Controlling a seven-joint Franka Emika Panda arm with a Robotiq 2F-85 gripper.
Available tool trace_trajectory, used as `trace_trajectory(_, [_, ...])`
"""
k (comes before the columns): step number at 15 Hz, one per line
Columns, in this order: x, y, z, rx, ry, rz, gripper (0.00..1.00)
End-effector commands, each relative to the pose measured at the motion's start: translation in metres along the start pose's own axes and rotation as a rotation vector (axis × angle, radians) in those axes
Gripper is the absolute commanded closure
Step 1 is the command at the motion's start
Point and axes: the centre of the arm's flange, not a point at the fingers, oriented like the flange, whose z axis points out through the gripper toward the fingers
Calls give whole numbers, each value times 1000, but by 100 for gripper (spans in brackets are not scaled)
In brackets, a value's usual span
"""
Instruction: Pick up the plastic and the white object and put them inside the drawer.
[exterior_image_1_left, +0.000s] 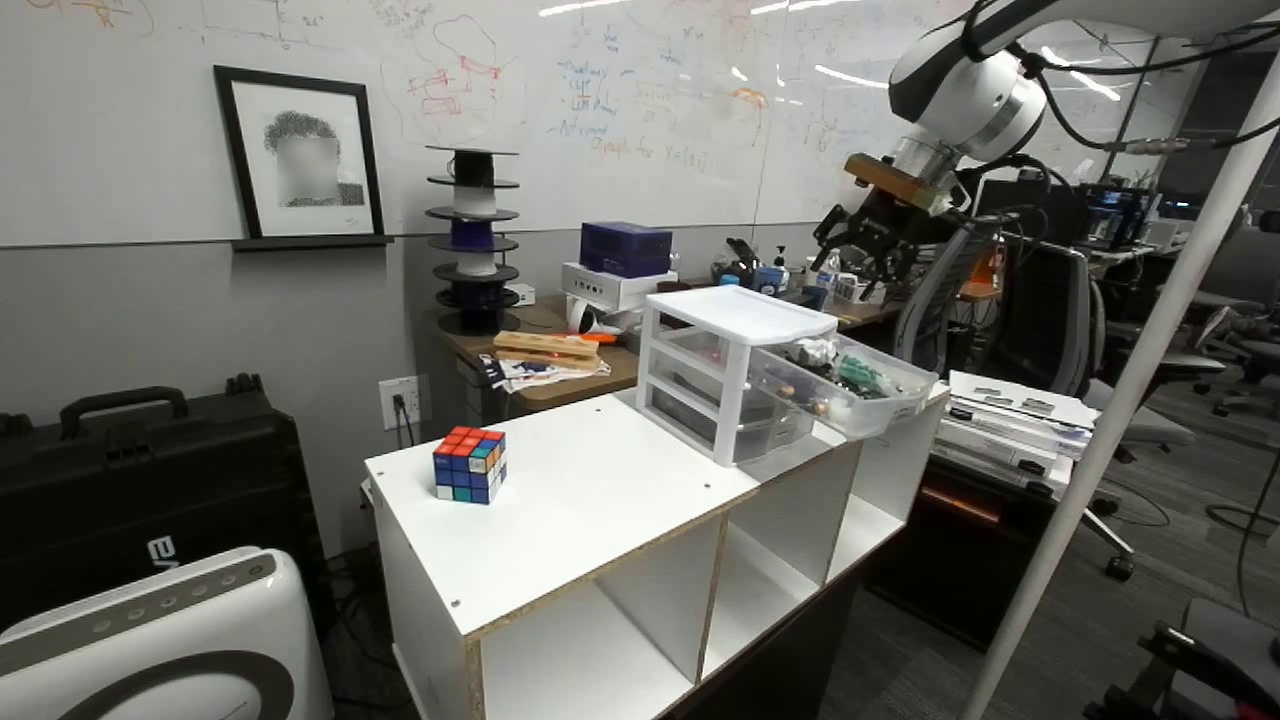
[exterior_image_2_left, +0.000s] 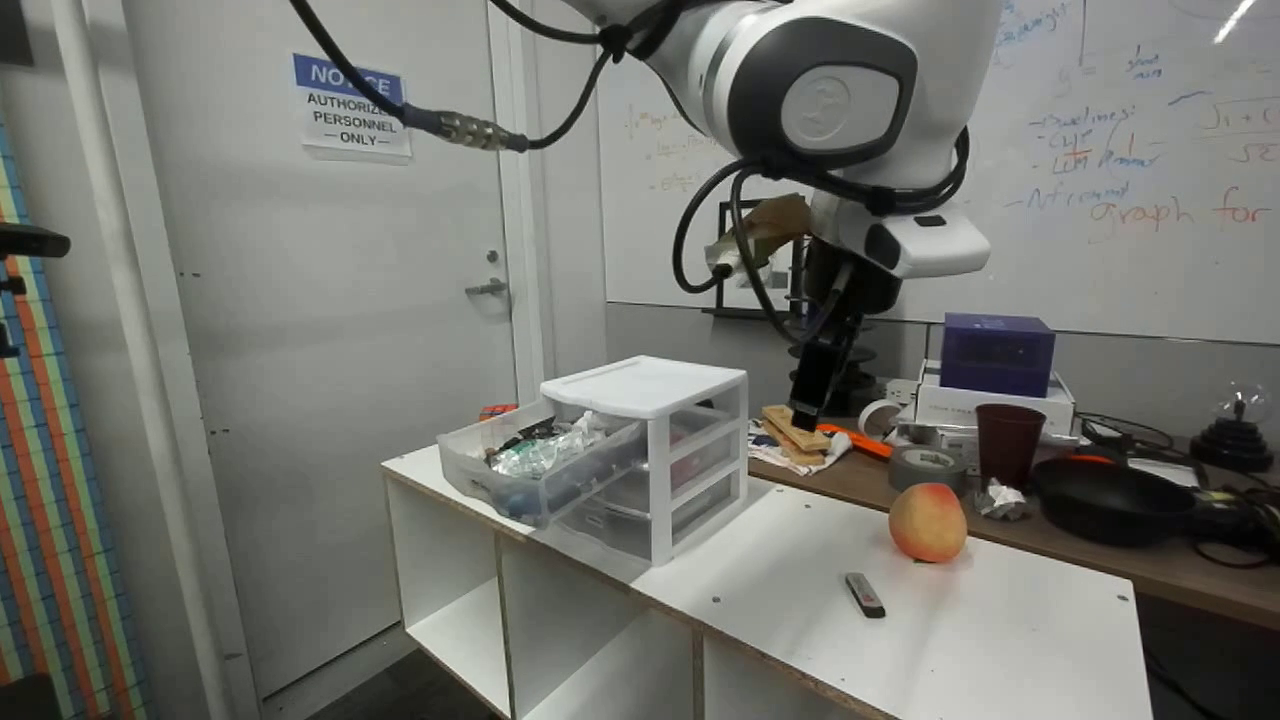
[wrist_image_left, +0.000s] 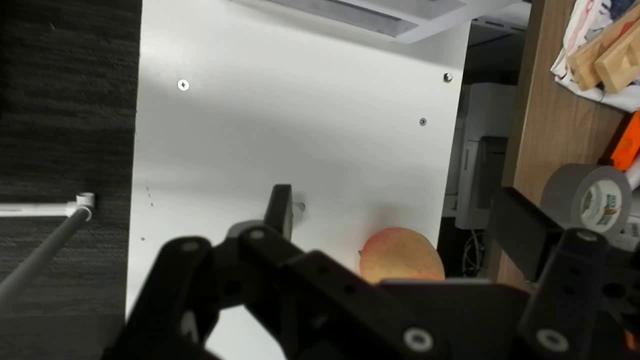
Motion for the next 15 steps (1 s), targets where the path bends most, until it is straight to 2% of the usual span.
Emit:
trace_trajectory(1, [-6, 4, 5, -5, -17, 179, 0])
trace_trajectory(5, [-2, 34, 10, -25, -40, 304, 0])
trace_trajectory(7, [7, 50, 13, -31, -37, 325, 0])
trace_trajectory(8, [8, 52, 12, -27, -34, 275, 0])
trace_trajectory(9, [-1, 50, 3, -48, 30, 171, 0])
trace_trajectory(10, [-14, 46, -8, -64, 54, 123, 0])
trace_trajectory(11, [-42, 38, -27, -79, 73, 75, 0])
trace_trajectory(13, [-65, 32, -46, -97, 125, -15, 0])
trace_trajectory(15, [-106, 18, -68, -99, 166, -118, 0])
